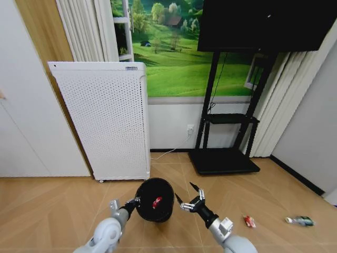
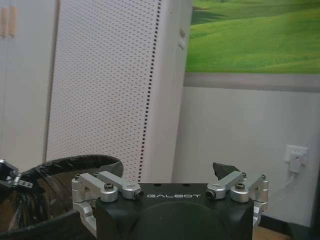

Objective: Pick up the trash bin and place the garbage on the floor into it.

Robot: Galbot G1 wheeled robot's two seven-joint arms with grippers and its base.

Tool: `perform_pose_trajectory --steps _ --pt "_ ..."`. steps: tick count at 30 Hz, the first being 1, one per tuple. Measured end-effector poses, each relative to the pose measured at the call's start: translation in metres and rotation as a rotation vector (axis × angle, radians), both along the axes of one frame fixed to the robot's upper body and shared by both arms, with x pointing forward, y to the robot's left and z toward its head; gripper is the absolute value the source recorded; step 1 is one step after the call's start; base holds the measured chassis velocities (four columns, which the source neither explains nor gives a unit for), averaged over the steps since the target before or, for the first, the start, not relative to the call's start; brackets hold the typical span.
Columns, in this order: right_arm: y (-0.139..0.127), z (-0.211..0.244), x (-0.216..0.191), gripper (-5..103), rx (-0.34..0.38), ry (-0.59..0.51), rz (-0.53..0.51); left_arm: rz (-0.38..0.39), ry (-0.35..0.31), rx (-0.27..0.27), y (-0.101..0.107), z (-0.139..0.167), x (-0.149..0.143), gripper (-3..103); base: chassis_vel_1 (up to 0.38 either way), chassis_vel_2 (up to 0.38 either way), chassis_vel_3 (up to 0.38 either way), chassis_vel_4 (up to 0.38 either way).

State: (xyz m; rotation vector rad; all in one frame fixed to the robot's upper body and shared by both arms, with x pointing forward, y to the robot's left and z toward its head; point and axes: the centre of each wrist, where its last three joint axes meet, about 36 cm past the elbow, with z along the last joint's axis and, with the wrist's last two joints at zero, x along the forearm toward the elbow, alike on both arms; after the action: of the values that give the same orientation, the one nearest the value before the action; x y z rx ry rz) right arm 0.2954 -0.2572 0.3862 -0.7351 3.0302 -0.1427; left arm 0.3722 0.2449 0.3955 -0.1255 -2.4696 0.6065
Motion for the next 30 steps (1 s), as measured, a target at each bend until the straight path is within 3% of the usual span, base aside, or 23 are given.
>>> perform_pose_trajectory --steps 5,24,27,30 --pt "0.003 -0.002 -0.003 100 0.032 0.022 -0.055 0.060 -0.001 0.017 0.019 0.011 0.005 3 -0.017 -0.015 0.019 0.020" --pt "-0.003 -0.051 0.003 100 -0.006 0.116 -0.161 0.116 0.008 0.022 0.031 0.015 0.000 3 -0.246 -0.240 0.237 0.239" --pt "-0.010 -0.058 0.014 100 -0.024 0.180 -0.194 0.139 0.013 0.024 0.040 0.019 -0.004 3 -0.258 -0.285 0.284 0.211" --pt "-0.028 -0.082 0.033 100 -0.079 0.326 -0.298 0.191 0.015 0.048 0.064 0.026 -0.011 3 -0.138 -0.162 0.173 0.108"
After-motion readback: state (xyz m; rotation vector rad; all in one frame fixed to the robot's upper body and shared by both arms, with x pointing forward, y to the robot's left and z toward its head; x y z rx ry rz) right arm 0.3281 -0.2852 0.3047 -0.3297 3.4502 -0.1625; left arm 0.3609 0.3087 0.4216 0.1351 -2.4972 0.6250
